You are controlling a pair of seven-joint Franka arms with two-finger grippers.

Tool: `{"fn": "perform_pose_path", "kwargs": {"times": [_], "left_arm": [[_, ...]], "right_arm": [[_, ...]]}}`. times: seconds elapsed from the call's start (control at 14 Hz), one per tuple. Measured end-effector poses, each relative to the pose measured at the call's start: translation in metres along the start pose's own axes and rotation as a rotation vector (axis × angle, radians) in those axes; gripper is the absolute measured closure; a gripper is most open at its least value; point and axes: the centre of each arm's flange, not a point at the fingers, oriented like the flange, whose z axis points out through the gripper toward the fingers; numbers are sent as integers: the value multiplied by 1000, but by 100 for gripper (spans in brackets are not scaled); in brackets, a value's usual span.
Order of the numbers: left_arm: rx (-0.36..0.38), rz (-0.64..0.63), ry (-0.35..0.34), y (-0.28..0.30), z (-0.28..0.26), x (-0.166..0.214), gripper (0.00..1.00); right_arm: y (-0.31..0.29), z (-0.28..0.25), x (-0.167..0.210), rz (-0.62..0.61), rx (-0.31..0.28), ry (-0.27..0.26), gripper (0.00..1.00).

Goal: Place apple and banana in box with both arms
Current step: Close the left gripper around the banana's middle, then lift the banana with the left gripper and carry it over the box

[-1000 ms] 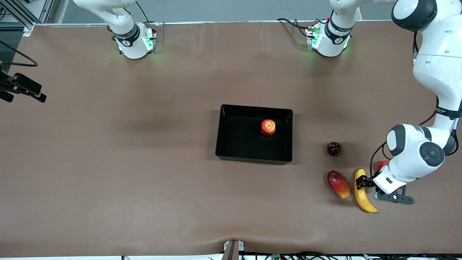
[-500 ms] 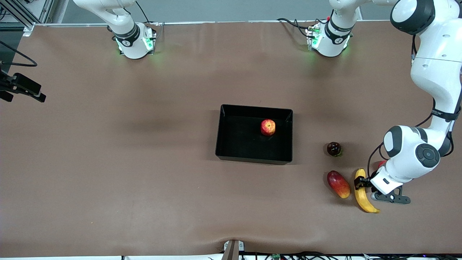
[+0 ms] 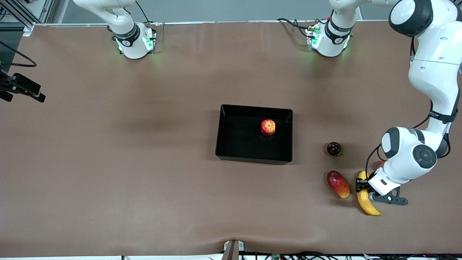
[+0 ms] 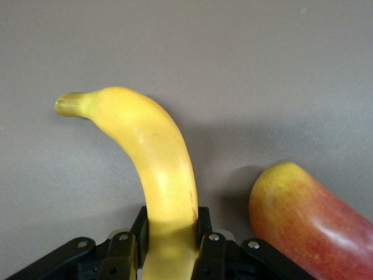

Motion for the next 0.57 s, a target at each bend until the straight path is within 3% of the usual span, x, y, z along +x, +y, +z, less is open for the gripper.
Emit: {"fn": "perform_pose_path", "kwargs": {"times": [0.14, 0.57], "left_arm": [[5, 22, -3, 6, -22, 9, 64], [-18, 131, -137, 114, -145, 28, 64]], "right_arm": [[0, 0, 0, 0, 0, 0, 0], [0, 0, 0, 1, 0, 0, 0]]}}
